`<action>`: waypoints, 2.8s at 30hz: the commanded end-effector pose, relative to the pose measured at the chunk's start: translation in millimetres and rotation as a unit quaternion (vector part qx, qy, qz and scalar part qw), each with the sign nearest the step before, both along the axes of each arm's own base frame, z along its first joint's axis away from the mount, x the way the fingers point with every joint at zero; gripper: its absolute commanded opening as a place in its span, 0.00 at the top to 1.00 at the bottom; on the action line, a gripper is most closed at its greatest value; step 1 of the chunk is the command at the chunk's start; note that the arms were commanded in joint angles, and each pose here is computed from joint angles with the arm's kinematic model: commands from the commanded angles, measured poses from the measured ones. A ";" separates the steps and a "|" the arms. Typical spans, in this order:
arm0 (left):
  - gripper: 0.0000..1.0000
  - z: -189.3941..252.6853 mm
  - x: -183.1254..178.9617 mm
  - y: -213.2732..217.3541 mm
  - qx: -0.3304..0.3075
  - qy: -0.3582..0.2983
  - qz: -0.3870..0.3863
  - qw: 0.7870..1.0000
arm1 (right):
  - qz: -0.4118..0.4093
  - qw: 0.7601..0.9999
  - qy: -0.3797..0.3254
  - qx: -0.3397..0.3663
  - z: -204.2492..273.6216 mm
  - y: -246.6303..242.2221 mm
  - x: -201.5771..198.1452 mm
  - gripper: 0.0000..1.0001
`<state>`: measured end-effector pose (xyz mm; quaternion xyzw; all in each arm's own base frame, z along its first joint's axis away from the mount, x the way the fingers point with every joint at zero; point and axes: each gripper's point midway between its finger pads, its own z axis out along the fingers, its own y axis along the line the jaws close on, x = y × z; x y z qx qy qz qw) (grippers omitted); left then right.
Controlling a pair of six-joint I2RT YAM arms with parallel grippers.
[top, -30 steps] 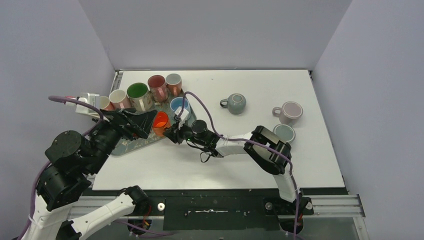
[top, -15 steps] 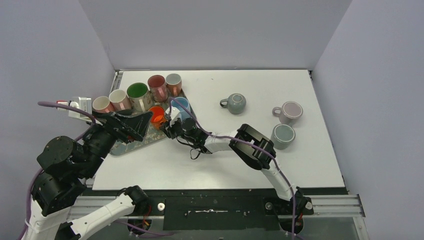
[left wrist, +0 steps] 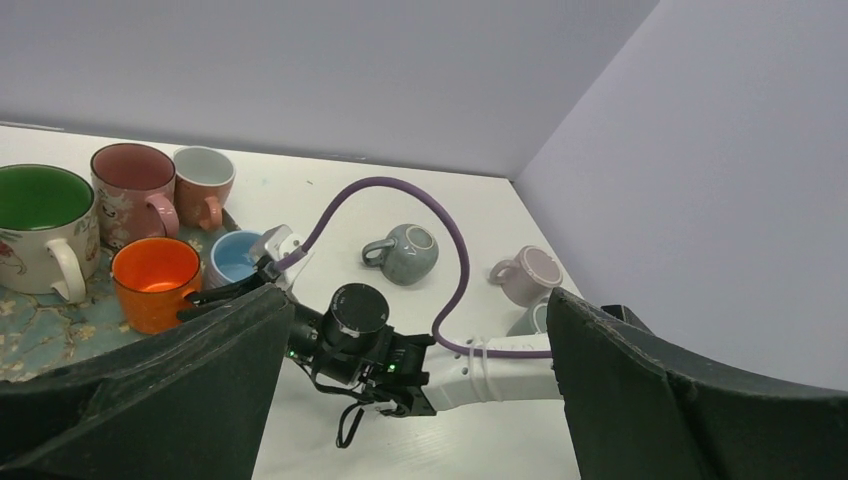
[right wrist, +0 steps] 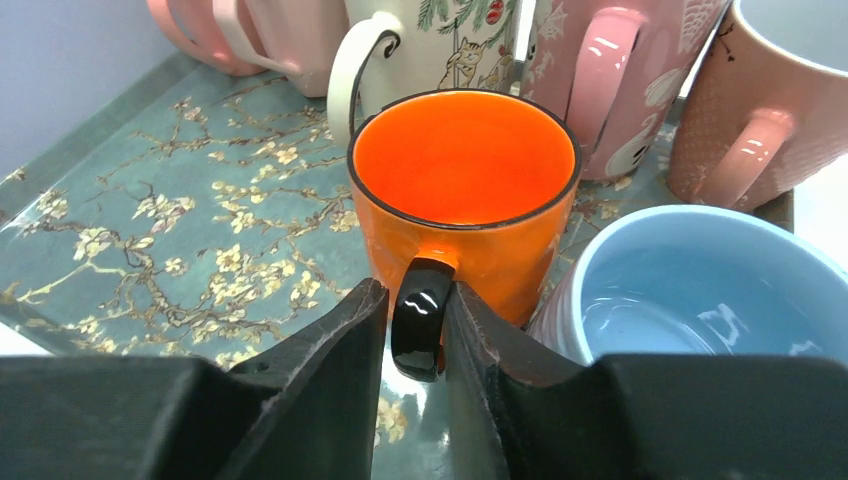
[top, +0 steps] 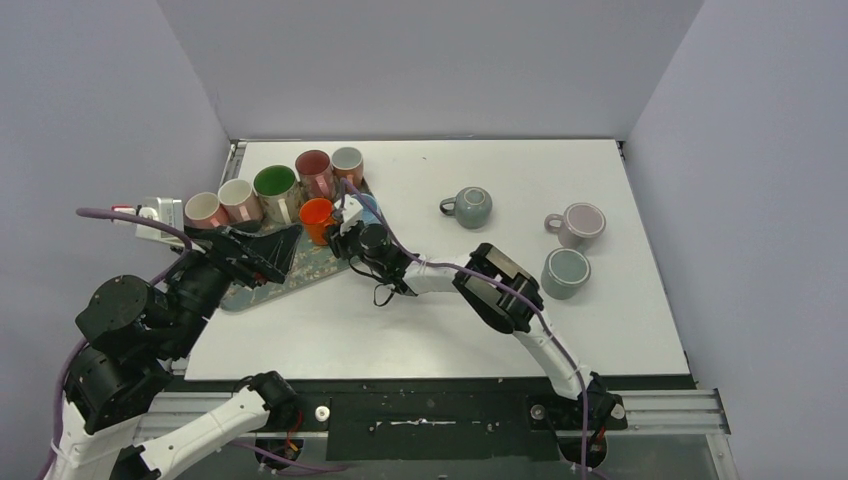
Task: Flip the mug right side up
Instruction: Place the cup on the tray.
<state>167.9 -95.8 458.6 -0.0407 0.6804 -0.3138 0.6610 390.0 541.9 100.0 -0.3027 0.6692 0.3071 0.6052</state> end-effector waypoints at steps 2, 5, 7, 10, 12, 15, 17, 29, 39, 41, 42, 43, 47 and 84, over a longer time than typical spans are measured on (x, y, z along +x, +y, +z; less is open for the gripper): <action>0.03 0.6 3.0 5.5 0.007 -0.015 0.016 1.000 | -0.006 0.997 -0.040 0.069 63.9 3.9 9.4 0.64; 0.03 -7.6 7.3 6.9 0.021 -0.010 0.027 0.999 | 0.003 0.996 -0.038 0.075 70.3 2.6 3.2 0.60; 0.03 -15.0 11.2 6.9 0.033 -0.002 0.034 0.999 | 0.008 0.996 -0.039 0.081 76.5 -0.9 -1.2 0.60; 0.03 -24.1 15.6 4.8 0.048 0.009 0.039 0.998 | 0.019 0.995 -0.040 0.094 93.2 -5.6 -8.9 0.59; 0.03 -30.4 18.9 3.8 0.061 0.015 0.042 0.997 | 0.024 0.994 -0.039 0.104 106.2 -9.8 -14.7 0.58; 0.03 -40.0 26.2 2.4 0.092 0.010 0.050 0.994 | 0.036 0.992 -0.037 0.115 123.3 -17.9 -26.1 0.53; 0.03 -46.9 31.2 0.5 0.105 0.006 0.054 0.993 | 0.039 0.993 -0.031 0.110 121.7 -25.0 -31.1 0.49; 0.03 -80.0 41.4 -28.0 0.148 -0.042 0.006 0.988 | -0.018 0.993 0.107 0.048 121.0 -130.9 -67.4 0.22; 0.03 -145.3 58.1 -80.4 0.183 -0.050 -0.075 0.979 | -0.168 0.967 0.189 -0.040 120.8 -246.1 -90.0 0.00; 0.03 -160.9 66.1 -87.0 0.189 -0.042 -0.074 0.978 | -0.213 0.957 0.192 -0.047 121.3 -269.8 -91.0 0.00; 0.03 -168.4 71.3 -88.9 0.193 -0.037 -0.071 0.978 | -0.233 0.951 0.195 -0.055 119.3 -280.0 -91.1 0.00; 0.03 -177.0 76.9 -90.2 0.198 -0.027 -0.068 0.977 | -0.248 0.946 0.197 -0.068 116.3 -289.3 -91.4 0.00; 0.03 -206.3 101.5 -92.9 0.195 0.043 -0.074 0.977 | -0.300 0.919 0.229 -0.118 92.0 -327.5 -89.5 0.00; 0.03 -239.1 107.4 -46.6 0.211 0.069 -0.075 0.972 | -0.412 0.832 0.164 -0.334 46.3 -528.8 50.9 0.48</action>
